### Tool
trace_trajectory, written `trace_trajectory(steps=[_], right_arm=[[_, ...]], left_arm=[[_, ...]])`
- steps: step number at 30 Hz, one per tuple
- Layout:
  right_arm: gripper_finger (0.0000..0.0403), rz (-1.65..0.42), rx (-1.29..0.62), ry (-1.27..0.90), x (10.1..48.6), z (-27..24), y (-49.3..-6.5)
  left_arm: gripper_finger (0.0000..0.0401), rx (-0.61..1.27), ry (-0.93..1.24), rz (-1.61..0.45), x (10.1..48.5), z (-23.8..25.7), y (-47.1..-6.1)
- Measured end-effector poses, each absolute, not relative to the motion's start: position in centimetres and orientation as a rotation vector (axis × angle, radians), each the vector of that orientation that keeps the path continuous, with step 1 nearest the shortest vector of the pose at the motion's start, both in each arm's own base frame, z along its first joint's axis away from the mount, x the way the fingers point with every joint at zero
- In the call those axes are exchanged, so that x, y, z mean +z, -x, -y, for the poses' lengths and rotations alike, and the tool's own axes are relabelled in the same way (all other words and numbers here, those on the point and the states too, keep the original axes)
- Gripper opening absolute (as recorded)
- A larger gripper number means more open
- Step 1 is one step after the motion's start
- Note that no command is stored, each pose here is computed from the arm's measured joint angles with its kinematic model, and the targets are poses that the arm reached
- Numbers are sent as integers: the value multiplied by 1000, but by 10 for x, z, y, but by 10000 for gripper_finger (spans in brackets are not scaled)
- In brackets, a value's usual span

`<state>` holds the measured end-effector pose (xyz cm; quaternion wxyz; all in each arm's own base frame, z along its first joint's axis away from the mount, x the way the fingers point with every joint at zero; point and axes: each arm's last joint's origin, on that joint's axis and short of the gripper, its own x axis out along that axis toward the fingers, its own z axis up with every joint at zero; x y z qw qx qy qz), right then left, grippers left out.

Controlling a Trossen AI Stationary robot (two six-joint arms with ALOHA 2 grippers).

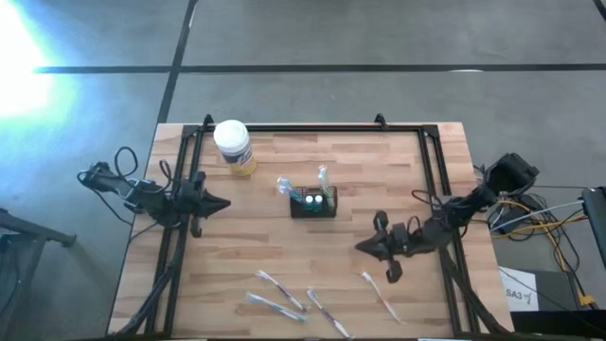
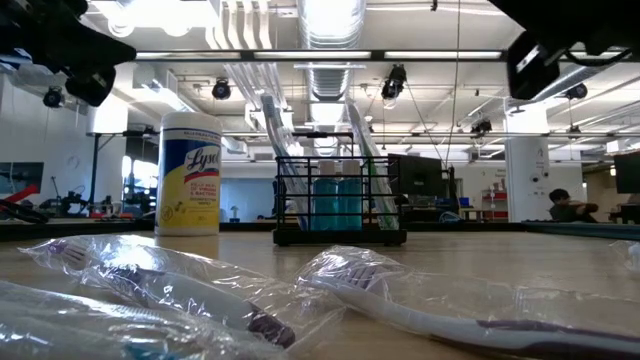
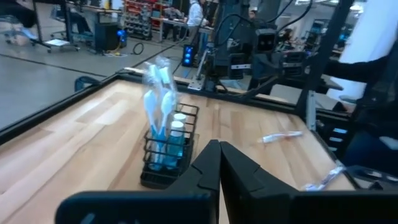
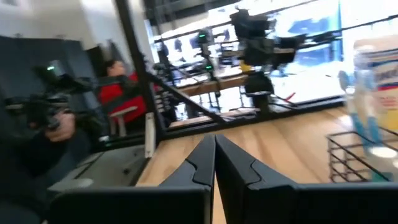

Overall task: Pick & Place toothbrushing station
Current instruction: Put the left purple toothbrush into the black mesh organizer

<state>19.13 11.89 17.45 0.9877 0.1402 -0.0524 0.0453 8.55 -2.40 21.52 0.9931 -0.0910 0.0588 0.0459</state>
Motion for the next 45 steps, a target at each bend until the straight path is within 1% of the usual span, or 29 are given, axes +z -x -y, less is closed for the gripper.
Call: trace_trajectory(steps=[3,6,11,15,22,30,32,35,40,42,45], right_arm=[[8,108,48,-293,175,-127,-184],[8,101,11,-293,177,-132,-184],[8,21,-16,-237,184,-144,-199],[8,-86,-73,-213,193,-152,-218],[8,-319,-214,-238,210,-158,-265],[8,-485,-218,-250,227,-160,-341],[8,-535,-193,-259,229,-159,-360],[9,-633,-163,-262,222,-158,-386],[9,-740,-181,-247,207,-158,-420],[12,-788,-131,-270,197,-159,-433],[31,-804,-31,-328,186,-165,-457]], left_arm=[[4,85,156,-120,215,24,-85],[11,84,136,-132,214,24,-86],[31,84,139,-134,213,24,-86],[35,83,183,-149,207,25,-87],[21,86,201,-155,203,26,-88],[8,107,232,-149,203,25,-88],[8,109,232,-149,203,25,-88],[10,112,230,-150,203,25,-88],[10,115,224,-160,202,25,-88],[8,115,221,-165,202,25,-88],[8,117,218,-173,198,25,-88]])
